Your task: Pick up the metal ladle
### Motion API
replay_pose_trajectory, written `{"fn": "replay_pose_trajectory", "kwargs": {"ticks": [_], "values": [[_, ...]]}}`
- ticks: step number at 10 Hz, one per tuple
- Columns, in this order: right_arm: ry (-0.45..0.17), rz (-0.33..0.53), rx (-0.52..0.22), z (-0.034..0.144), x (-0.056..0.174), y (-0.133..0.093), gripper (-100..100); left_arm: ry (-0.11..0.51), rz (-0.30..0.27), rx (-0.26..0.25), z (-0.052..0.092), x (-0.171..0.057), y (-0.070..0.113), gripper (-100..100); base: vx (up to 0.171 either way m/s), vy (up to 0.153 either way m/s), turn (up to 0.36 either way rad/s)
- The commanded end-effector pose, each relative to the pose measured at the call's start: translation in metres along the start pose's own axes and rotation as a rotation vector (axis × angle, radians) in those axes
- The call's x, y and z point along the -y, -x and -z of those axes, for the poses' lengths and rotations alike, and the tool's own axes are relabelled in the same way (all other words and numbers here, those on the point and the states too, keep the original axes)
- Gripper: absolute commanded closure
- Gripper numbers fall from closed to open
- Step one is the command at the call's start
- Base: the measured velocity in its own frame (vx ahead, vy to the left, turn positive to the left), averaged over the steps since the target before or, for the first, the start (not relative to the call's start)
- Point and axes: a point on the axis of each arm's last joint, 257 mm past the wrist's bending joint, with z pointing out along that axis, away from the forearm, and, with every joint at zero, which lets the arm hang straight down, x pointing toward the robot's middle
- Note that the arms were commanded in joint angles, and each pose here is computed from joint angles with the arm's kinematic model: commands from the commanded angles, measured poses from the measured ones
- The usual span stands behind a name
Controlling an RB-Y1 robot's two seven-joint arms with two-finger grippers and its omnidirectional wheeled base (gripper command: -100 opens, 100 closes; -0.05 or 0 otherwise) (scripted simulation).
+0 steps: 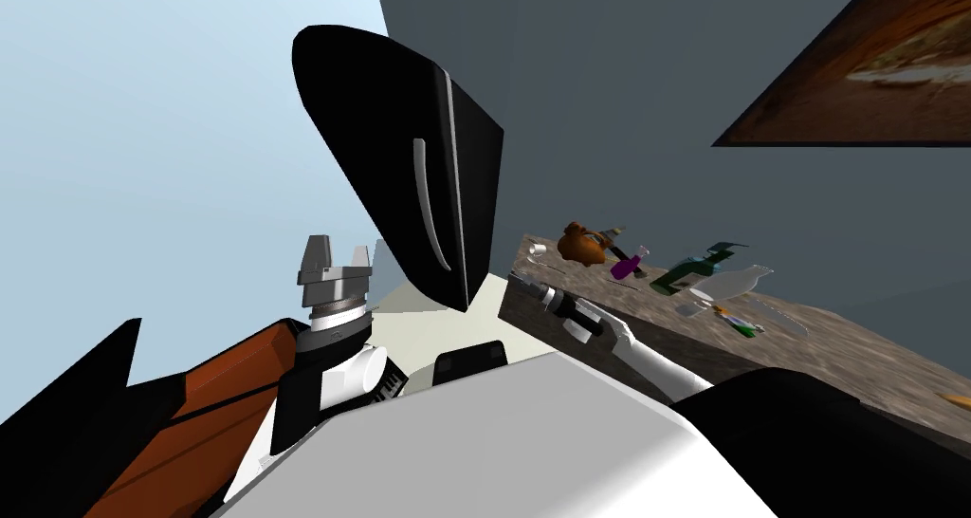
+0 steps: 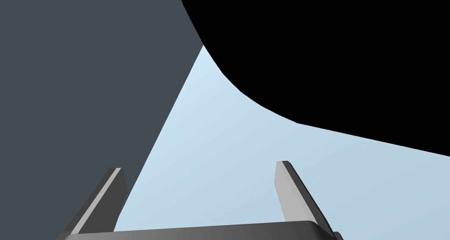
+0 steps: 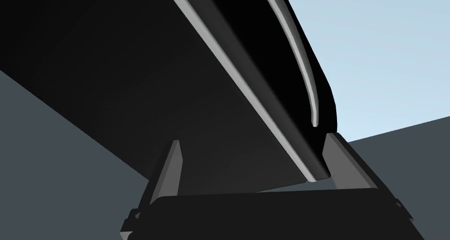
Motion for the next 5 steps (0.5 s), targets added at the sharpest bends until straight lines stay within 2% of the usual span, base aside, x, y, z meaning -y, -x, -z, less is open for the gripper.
{"fn": "replay_pose_trajectory", "kwargs": {"ticks": [1,2,3,4,5], "values": [[-0.019,0.034,-0.044,0.007,0.010,-0.006,-100,0.000,0.000,0.000,0.000,0.000,0.000,0,0.028,0.077,0.033],[-0.057,0.076,-0.101,0.018,0.030,-0.017,-100,0.000,0.000,0.000,0.000,0.000,0.000,0,0.038,0.102,0.071],[-0.058,0.091,-0.118,0.020,0.032,-0.017,-100,0.000,0.000,0.000,0.000,0.000,0.000,0,0.037,0.096,0.025],[-0.098,0.134,-0.177,0.034,0.053,-0.026,-100,0.000,0.000,0.000,0.000,0.000,0.000,0,0.057,0.108,0.061],[-0.099,0.148,-0.193,0.037,0.055,-0.025,-100,0.000,0.000,0.000,0.000,0.000,0.000,0,0.053,0.087,0.031]]}}
